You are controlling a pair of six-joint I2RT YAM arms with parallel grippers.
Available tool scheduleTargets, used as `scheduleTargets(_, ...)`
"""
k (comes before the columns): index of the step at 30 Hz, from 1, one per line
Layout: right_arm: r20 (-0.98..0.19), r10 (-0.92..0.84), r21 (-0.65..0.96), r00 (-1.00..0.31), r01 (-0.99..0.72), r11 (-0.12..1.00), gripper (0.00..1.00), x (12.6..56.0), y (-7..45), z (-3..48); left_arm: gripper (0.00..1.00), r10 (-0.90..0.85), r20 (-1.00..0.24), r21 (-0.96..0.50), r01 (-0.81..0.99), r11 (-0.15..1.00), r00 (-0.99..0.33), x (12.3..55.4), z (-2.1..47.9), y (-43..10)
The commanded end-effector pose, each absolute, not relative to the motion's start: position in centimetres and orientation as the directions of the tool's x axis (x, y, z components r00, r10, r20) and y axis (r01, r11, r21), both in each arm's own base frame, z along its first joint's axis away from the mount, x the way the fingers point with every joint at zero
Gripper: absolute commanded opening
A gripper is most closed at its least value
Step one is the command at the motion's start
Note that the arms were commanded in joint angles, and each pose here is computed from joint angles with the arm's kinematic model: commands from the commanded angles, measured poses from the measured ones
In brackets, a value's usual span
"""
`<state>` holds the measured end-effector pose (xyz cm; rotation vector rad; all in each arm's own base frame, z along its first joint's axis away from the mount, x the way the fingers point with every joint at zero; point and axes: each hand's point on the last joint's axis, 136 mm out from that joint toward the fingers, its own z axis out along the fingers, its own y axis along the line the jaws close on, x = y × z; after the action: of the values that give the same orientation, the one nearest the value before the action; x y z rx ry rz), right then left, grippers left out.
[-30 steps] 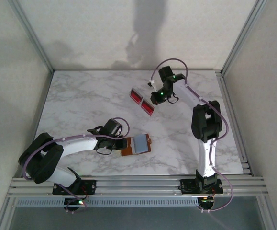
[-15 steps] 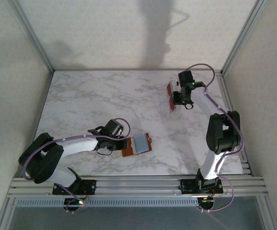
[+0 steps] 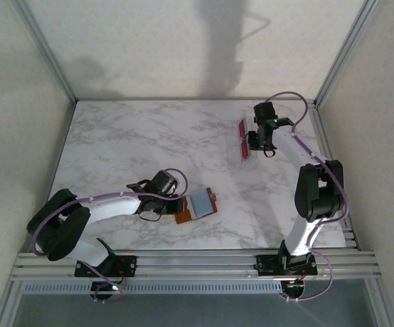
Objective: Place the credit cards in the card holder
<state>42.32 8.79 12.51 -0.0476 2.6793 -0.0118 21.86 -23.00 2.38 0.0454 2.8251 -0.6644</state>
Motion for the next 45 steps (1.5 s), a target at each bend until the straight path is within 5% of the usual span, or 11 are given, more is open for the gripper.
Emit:
scheduleTargets(1,-0.482,-0.06,-0.033,-0.874,-0.05,0.998,0.4,42.3,8.6,15.5,0.25,-0.013,-0.252,-0.407,0.093,0.908,-0.968,22.0,2.3,-23.0)
scheduleTargets(10,-0.438,-0.235,-0.198,-0.868,-0.162,0.967,0.61,41.7,10.9,14.3,0.25,-0.006,-0.263,-0.399,0.103,0.911,-0.965,21.9,2.5,-22.9)
scheduleTargets(25,-0.369,-0.341,-0.355,-0.865,-0.209,0.911,0.69,41.9,10.8,11.6,0.25,0.062,-0.253,-0.364,0.154,0.918,-0.965,22.4,2.0,-23.9)
scheduleTargets(45,-0.389,-0.361,-0.577,-0.847,-0.082,0.813,0.61,42.1,8.5,13.2,0.25,0.093,-0.234,-0.351,0.174,0.92,-0.968,21.9,0.8,-24.0)
